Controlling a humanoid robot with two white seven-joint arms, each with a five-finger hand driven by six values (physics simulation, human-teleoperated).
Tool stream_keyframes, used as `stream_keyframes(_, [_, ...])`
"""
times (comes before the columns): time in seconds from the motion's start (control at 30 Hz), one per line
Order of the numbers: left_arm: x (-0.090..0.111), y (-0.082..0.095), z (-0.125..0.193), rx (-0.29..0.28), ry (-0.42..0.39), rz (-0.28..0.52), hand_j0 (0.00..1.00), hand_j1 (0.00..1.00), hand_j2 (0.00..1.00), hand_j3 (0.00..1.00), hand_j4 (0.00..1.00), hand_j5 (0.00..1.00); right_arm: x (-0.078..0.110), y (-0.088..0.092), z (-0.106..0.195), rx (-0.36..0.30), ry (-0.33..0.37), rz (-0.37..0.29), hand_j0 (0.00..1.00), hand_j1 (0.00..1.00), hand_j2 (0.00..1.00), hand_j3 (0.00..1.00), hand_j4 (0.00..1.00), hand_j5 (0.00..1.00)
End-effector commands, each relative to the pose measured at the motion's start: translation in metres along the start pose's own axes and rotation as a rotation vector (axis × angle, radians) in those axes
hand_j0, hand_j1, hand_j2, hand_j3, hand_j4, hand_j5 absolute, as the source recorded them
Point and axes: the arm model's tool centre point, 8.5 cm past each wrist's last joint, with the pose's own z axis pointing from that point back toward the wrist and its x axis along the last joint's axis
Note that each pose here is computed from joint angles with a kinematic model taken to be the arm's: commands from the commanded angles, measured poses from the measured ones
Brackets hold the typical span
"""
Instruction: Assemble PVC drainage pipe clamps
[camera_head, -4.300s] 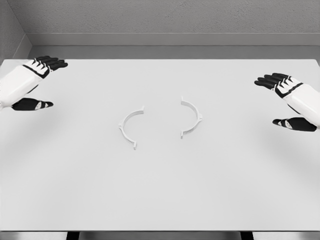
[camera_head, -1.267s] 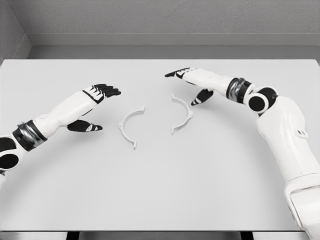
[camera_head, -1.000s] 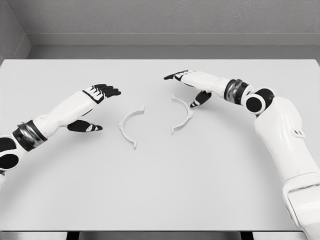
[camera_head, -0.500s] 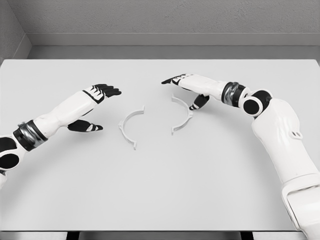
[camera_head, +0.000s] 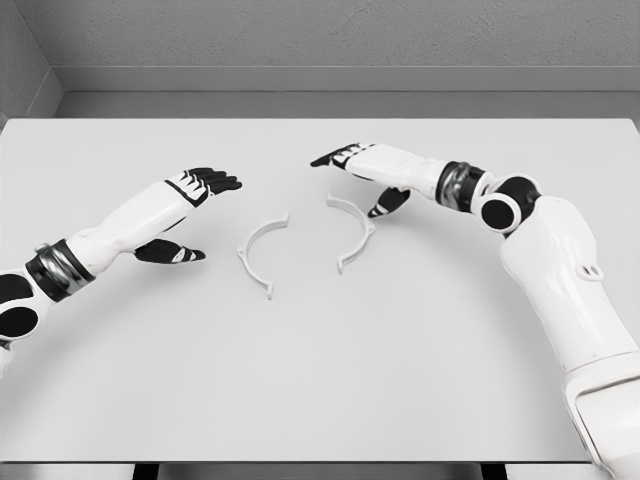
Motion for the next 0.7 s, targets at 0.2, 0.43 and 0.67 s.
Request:
stream_keyframes(0.2, [-0.001, 0.001, 0.000, 0.005, 0.002, 0.005, 1.00, 1.00, 1.00, 1.00, 1.00, 1.00, 0.005, 0.002, -0.004, 0.009, -0.013, 0.005, 1.00, 1.00, 1.00, 1.00, 1.00, 1.00])
stream_keyframes(0.43, [-0.001, 0.002, 0.000, 0.006, 0.002, 0.004, 1.00, 1.00, 1.00, 1.00, 1.00, 1.00, 0.004, 0.000, -0.002, 0.006, -0.010, 0.008, 1.00, 1.00, 1.00, 1.00, 1.00, 1.00])
stream_keyframes(0.67, [-0.001, 0.001, 0.000, 0.002, 0.003, -0.001, 1.00, 1.00, 1.00, 1.00, 1.00, 1.00, -0.009, -0.019, 0.003, -0.011, 0.022, 0.014, 1.00, 1.00, 1.00, 1.00, 1.00, 1.00])
